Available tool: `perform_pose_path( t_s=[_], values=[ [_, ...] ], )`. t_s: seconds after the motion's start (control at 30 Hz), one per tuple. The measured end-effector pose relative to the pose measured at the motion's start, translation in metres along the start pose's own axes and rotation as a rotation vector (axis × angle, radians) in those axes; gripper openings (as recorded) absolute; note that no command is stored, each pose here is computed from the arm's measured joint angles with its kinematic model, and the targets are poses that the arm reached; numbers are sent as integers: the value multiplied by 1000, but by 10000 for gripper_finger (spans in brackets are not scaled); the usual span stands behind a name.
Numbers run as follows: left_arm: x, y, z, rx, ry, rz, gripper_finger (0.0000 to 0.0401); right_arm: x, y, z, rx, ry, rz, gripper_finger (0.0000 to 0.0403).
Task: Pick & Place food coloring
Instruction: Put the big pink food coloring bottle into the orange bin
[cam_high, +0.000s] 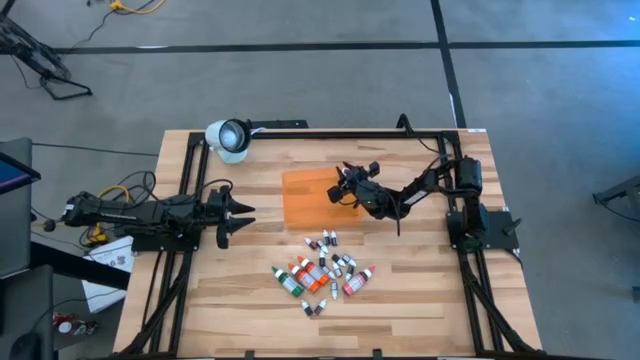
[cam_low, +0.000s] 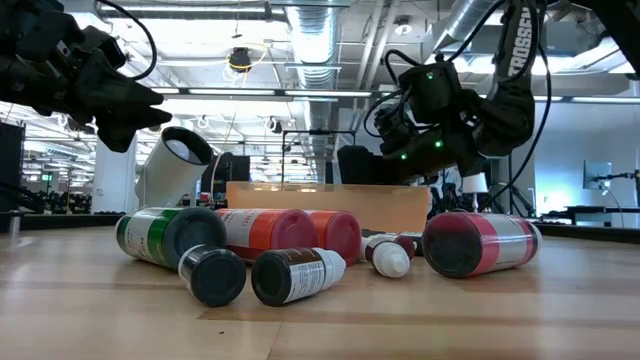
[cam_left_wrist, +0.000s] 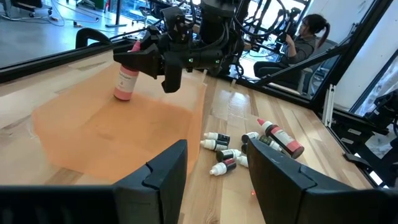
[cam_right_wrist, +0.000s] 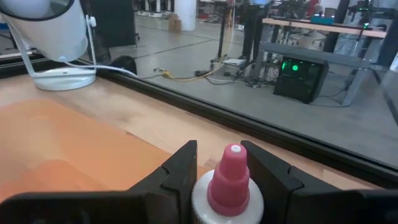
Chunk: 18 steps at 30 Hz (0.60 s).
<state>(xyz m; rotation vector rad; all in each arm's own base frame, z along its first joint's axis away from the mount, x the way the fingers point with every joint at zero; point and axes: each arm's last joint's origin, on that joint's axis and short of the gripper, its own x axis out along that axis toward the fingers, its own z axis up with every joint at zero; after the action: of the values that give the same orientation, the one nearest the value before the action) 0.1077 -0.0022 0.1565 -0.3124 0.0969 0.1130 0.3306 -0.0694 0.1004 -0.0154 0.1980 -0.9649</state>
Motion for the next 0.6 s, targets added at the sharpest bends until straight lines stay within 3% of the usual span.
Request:
perform_pose_path(
  t_s=[0.17, 0.43, 0.6],
  values=[
    [0, 0, 0, 0, 0, 1, 160, -1, -2, 3, -7, 4, -28, 113],
    [0, 0, 0, 6, -1, 4, 160, -4, -19, 29, 30, 85, -55, 113],
    [0, 0, 0, 7, -2, 4, 160, -4, -26, 33, 58, 129, -27, 113]
  ],
)
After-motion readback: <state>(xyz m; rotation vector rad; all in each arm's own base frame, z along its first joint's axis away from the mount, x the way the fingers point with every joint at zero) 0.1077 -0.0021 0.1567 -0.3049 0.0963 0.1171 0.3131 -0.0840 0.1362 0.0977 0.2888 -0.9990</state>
